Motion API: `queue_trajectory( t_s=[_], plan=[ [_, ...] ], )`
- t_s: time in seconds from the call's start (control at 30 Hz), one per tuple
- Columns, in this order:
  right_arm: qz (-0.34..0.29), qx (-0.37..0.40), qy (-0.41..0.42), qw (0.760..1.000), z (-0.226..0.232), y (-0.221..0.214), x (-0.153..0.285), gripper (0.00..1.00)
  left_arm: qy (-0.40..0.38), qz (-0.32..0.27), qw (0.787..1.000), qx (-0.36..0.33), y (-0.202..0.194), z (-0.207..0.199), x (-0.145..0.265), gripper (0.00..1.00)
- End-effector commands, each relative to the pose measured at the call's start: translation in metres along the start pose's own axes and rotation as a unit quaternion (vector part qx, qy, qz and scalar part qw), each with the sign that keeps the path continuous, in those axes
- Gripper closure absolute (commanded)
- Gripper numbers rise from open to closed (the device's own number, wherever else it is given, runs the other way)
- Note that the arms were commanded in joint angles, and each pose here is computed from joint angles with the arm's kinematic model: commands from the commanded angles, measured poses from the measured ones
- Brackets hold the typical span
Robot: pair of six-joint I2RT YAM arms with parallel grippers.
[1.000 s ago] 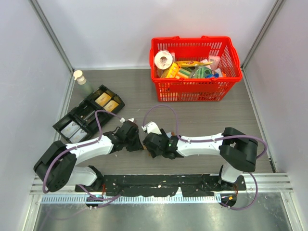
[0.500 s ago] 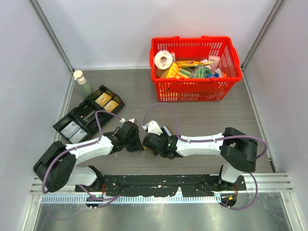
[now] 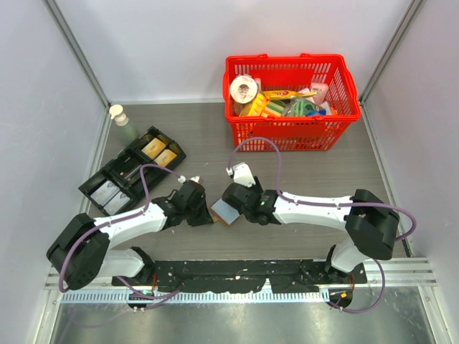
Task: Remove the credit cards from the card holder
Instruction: Remove the credit card from the card holder.
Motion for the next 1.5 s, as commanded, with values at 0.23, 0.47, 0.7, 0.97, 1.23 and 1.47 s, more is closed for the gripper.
queue_trajectory(
  t_s=[0.23, 0.47, 0.7, 0.97, 1.23, 1.47],
  plan=[
    [0.044, -0.032, -0.016, 0.998, -0.038, 0.002, -0.015, 0.45, 0.063, -0.027, 0.997, -0.02, -0.002, 0.026, 0.012, 1.0],
    [0.002, -0.089, 0.108, 0.99, -0.021, 0.013, 0.0, 0.57, 0.092, -0.08, 0.992, -0.044, 0.031, 0.014, 0.024, 0.8],
    [-0.021, -0.131, 0.208, 0.969, -0.005, 0.016, 0.001, 0.71, 0.055, -0.132, 0.988, -0.052, 0.065, -0.028, 0.057, 0.39],
    [-0.019, -0.172, 0.24, 0.955, -0.005, 0.003, -0.019, 0.81, -0.07, -0.103, 0.992, -0.017, 0.061, -0.067, 0.064, 0.35],
    [0.006, -0.199, 0.276, 0.94, -0.002, -0.023, -0.032, 0.85, -0.124, -0.044, 0.991, 0.014, 0.042, -0.078, 0.029, 0.46],
    [0.033, -0.224, 0.262, 0.938, -0.009, -0.049, -0.038, 0.87, -0.124, -0.026, 0.991, 0.052, 0.032, -0.076, -0.001, 0.47]
  ],
)
Point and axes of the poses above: each gripper's point midway between its finger pads, its own x axis back along the fingers, its own z axis along the line the jaws close on, y = z × x, the point moved 7 cm from there along x, back along the fingers, and after that the axes turned 5 degrees about x, right-handed, at the moved point
